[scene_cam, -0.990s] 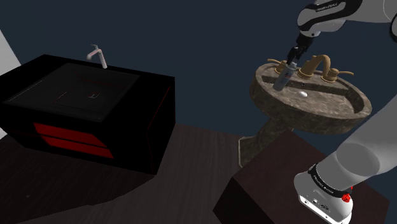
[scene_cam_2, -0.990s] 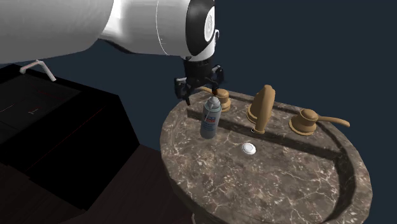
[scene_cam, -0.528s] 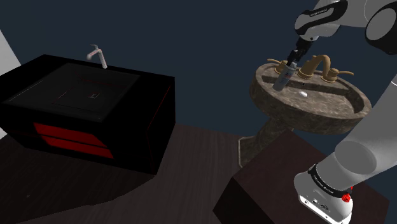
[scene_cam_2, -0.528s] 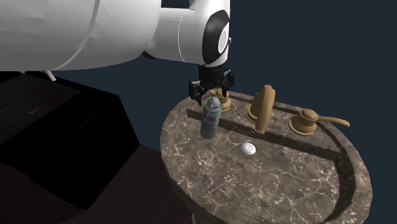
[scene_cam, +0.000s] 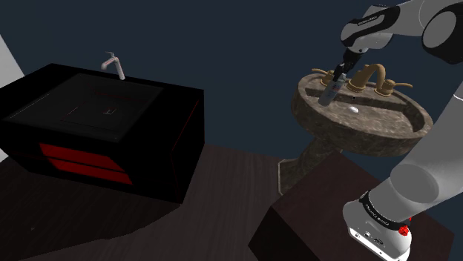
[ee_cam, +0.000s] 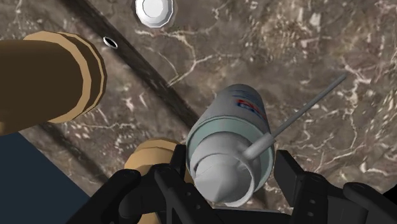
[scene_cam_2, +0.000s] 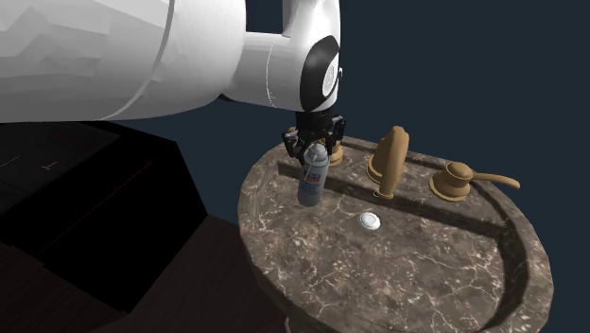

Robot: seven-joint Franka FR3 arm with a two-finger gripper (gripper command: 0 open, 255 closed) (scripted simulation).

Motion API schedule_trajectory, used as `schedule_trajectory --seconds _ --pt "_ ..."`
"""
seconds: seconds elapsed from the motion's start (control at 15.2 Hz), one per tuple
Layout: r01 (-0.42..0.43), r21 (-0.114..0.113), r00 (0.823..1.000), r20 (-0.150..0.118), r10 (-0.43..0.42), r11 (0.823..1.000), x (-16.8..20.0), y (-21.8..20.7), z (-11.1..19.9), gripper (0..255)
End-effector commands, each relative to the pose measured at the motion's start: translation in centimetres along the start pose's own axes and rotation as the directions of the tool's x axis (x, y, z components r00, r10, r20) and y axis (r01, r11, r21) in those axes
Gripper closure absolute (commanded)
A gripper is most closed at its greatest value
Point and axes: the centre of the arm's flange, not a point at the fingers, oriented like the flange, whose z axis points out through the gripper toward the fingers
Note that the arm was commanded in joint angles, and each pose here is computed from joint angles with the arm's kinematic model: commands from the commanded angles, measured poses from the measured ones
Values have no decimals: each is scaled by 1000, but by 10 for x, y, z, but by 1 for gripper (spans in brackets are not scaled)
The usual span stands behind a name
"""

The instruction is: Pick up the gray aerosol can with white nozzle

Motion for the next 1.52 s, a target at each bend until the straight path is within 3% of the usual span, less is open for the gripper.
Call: schedule_trajectory --seconds 0.0,0.4,1.45 --pt "0 1 1000 1 0 1000 0 0 1 255" --pt "0 1 1000 1 0 1000 0 0 1 255" --pt "0 1 1000 2 0 1000 6 10 -78 255"
